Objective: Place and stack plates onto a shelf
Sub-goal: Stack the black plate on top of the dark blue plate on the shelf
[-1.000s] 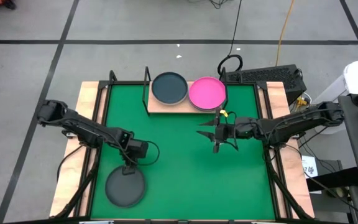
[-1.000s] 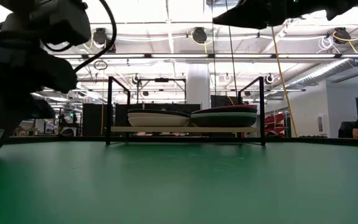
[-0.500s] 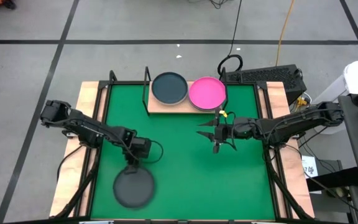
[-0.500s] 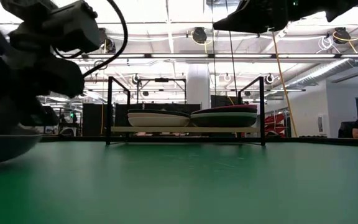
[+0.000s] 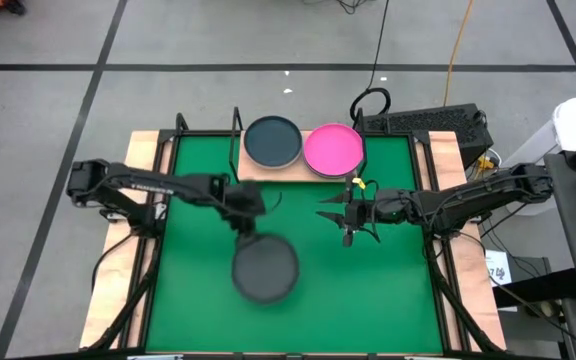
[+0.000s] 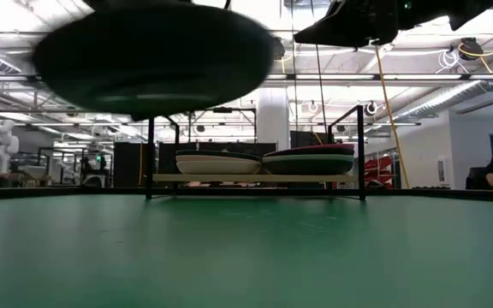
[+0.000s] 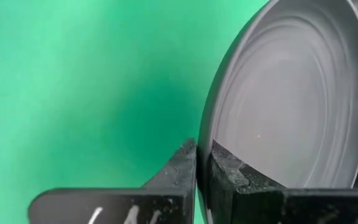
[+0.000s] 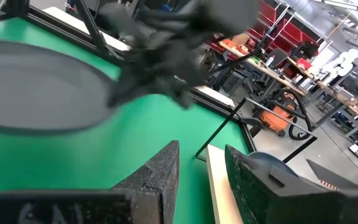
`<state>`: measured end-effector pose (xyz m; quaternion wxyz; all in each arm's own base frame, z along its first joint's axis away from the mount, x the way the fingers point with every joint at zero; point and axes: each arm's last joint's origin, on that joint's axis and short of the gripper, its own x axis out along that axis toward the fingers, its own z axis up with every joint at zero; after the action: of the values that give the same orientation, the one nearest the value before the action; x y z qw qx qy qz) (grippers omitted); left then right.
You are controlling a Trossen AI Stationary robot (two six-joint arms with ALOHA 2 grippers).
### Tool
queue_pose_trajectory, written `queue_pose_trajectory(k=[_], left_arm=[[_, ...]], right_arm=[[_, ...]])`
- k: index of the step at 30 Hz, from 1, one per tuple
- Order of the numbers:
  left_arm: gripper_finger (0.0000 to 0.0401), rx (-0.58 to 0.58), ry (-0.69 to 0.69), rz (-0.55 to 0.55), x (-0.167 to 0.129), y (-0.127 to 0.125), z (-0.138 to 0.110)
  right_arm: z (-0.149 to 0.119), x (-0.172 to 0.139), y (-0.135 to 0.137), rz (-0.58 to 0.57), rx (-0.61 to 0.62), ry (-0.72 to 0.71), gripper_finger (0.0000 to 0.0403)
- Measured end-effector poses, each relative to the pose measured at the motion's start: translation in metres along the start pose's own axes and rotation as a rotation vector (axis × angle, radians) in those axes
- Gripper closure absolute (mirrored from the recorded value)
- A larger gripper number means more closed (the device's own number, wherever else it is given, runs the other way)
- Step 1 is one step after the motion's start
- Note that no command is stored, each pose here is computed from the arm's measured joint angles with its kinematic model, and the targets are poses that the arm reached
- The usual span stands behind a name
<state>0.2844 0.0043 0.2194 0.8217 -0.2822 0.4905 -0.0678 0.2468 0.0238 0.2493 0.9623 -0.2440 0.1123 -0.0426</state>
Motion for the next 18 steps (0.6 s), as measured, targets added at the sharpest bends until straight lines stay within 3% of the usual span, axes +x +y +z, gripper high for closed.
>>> queue_pose_trajectory(k=[5,12,18], left_arm=[[0.038,0.038,-0.163,0.079,-0.045,0.012,0.042],[0.038,0.067,-0.356,0.531,-0.113,0.04,0.077],[0.038,0.02,-0.455,0.656,-0.16,0.074,0.095]], right_arm=[[-0.001,0.0,0.0,0.005,-0.003,0.009,0.0289],[-0.001,0.0,0.001,0.007,-0.005,0.014,0.0289],[0.001,0.0,-0.001,-0.005,0.003,-0.011,0.0289]])
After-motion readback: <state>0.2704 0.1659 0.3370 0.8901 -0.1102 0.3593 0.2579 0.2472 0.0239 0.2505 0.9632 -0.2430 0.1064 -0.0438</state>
